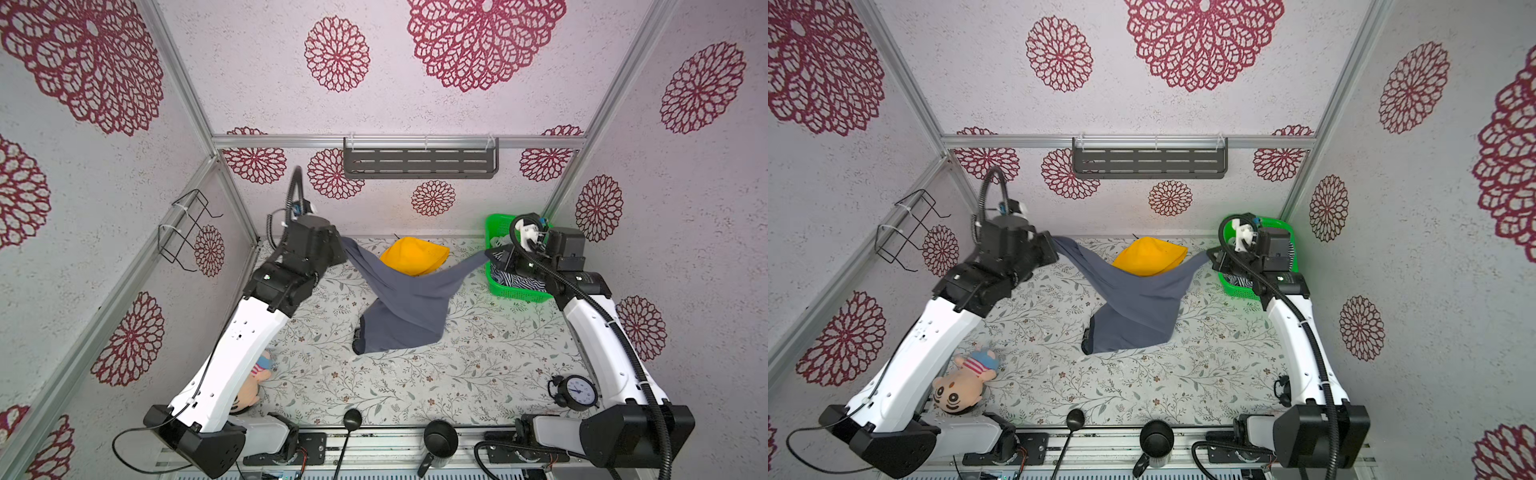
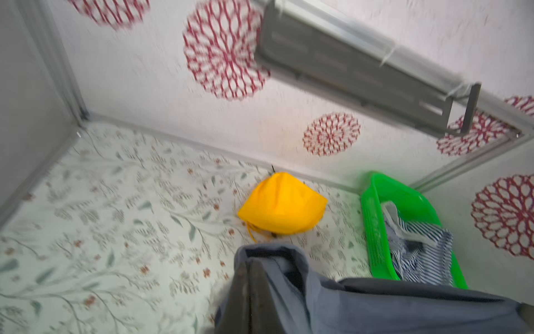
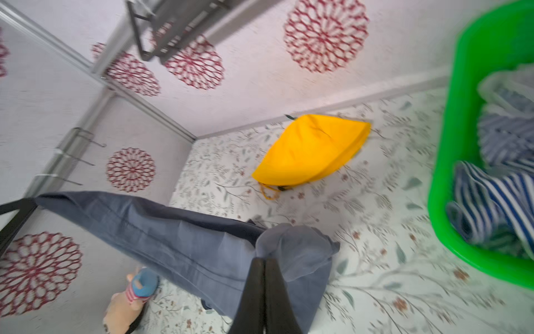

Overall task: Fold and stack tank tops
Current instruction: Smooth out the tank top at the center of the table.

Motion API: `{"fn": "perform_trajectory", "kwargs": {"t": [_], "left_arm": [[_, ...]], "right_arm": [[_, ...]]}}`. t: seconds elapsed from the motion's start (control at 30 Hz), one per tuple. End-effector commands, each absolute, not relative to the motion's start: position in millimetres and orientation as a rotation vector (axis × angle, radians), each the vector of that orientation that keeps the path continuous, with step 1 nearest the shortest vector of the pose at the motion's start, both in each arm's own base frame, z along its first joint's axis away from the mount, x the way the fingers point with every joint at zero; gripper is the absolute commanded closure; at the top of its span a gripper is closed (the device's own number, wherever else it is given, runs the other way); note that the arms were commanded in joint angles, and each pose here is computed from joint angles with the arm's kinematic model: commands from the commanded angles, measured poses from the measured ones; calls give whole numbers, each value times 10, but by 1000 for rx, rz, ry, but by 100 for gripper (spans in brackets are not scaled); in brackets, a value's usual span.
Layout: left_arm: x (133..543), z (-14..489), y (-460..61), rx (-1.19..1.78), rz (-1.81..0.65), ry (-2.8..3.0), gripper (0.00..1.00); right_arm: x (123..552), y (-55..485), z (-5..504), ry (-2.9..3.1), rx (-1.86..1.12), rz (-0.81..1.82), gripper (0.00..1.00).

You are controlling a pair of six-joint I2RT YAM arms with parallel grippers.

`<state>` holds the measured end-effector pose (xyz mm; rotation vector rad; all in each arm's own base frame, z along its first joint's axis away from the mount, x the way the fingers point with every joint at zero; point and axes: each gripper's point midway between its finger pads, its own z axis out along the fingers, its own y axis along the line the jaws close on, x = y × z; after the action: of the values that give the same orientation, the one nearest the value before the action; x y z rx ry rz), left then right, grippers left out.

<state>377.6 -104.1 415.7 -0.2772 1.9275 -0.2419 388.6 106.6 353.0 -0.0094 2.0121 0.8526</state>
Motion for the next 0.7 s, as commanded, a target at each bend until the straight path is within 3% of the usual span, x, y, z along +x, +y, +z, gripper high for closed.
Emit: {"fn": "perform_trajectory", "kwargs": {"t": [0.0, 0.2, 0.4, 0.67], "left_arm": [[3776, 4809, -674, -192, -77, 1782, 100], [3638, 5802, -332, -195, -1, 1557, 100], [3059, 6555, -287, -156, -88, 1366, 100], [2402, 6747, -185, -166, -193, 1254, 100]], "right_arm": [[4047, 1141, 4469, 1678, -123, 938, 100], [4027, 1057, 5607, 1306, -204, 861, 100], [3613, 1005, 6414, 1133, -284, 744, 100], [3181, 959, 6863, 1081, -303, 679, 100]]}}
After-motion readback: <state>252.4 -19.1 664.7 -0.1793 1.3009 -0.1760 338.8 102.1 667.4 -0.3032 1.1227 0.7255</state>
